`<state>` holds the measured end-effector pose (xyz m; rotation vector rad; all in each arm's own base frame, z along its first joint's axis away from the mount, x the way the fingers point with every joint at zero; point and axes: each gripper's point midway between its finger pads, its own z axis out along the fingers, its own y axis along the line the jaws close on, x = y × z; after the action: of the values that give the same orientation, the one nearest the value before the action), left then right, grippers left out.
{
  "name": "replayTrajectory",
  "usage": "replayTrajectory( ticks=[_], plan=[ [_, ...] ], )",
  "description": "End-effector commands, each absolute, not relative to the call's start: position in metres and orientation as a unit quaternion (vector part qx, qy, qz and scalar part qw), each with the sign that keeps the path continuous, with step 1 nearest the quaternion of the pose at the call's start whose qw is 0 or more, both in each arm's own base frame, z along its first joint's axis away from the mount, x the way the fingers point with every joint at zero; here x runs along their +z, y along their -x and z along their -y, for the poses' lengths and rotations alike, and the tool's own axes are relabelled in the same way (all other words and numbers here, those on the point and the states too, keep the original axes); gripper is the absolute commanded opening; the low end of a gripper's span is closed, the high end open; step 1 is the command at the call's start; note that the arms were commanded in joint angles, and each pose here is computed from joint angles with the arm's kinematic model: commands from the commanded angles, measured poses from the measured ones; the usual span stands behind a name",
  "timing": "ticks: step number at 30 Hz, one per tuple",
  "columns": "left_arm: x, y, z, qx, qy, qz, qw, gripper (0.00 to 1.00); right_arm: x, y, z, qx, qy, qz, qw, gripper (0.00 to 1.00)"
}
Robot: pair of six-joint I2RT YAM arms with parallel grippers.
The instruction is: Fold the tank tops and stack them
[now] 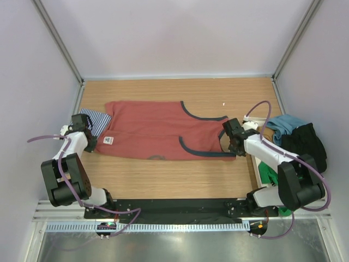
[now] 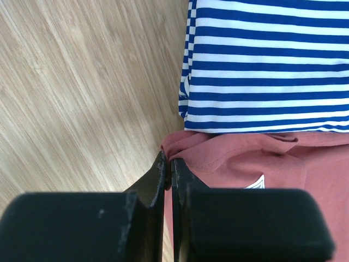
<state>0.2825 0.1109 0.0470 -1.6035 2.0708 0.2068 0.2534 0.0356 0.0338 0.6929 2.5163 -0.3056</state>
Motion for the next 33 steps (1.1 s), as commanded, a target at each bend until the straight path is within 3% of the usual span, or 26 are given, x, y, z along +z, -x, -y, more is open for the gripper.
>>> replayTrajectory(
  ticks=[1, 9, 10, 11, 14, 19, 23, 28, 33],
  plan=[
    [0.057, -0.285, -0.122, 0.096, 0.592, -0.751, 0.275, 0.03, 0.057, -0.259, -0.014, -0.143, -0.284, -0.9, 0.297, 0.01],
    [0.056, -0.283, -0.119, 0.094, 0.593, -0.752, 0.273, 0.03, 0.072, -0.274, -0.01, -0.152, -0.275, -0.9, 0.303, 0.01],
    [0.057, -0.283, -0.118, 0.093, 0.593, -0.752, 0.274, 0.03, 0.066, -0.269, -0.011, -0.151, -0.268, -0.905, 0.295, 0.05],
    [0.056, -0.283, -0.118, 0.093, 0.591, -0.753, 0.273, 0.03, 0.065, -0.272, -0.013, -0.145, -0.264, -0.905, 0.3, 0.3],
    [0.056, -0.283, -0.118, 0.094, 0.591, -0.754, 0.272, 0.06, 0.066, -0.284, -0.025, -0.109, -0.247, -0.91, 0.314, 0.47],
    [0.065, -0.285, -0.116, 0.096, 0.585, -0.755, 0.282, 0.29, 0.081, -0.32, -0.045, -0.082, -0.202, -0.923, 0.317, 0.45],
    [0.074, -0.286, -0.109, 0.088, 0.579, -0.754, 0.299, 0.4, 0.084, -0.341, -0.059, -0.044, -0.196, -0.924, 0.326, 0.47],
    [0.09, -0.289, -0.101, 0.088, 0.569, -0.752, 0.319, 0.72, 0.082, -0.373, -0.072, -0.026, -0.202, -0.921, 0.333, 0.55],
    [0.106, -0.286, -0.102, 0.103, 0.568, -0.749, 0.325, 0.8, 0.066, -0.4, -0.079, -0.02, -0.209, -0.922, 0.325, 0.57]
  ],
)
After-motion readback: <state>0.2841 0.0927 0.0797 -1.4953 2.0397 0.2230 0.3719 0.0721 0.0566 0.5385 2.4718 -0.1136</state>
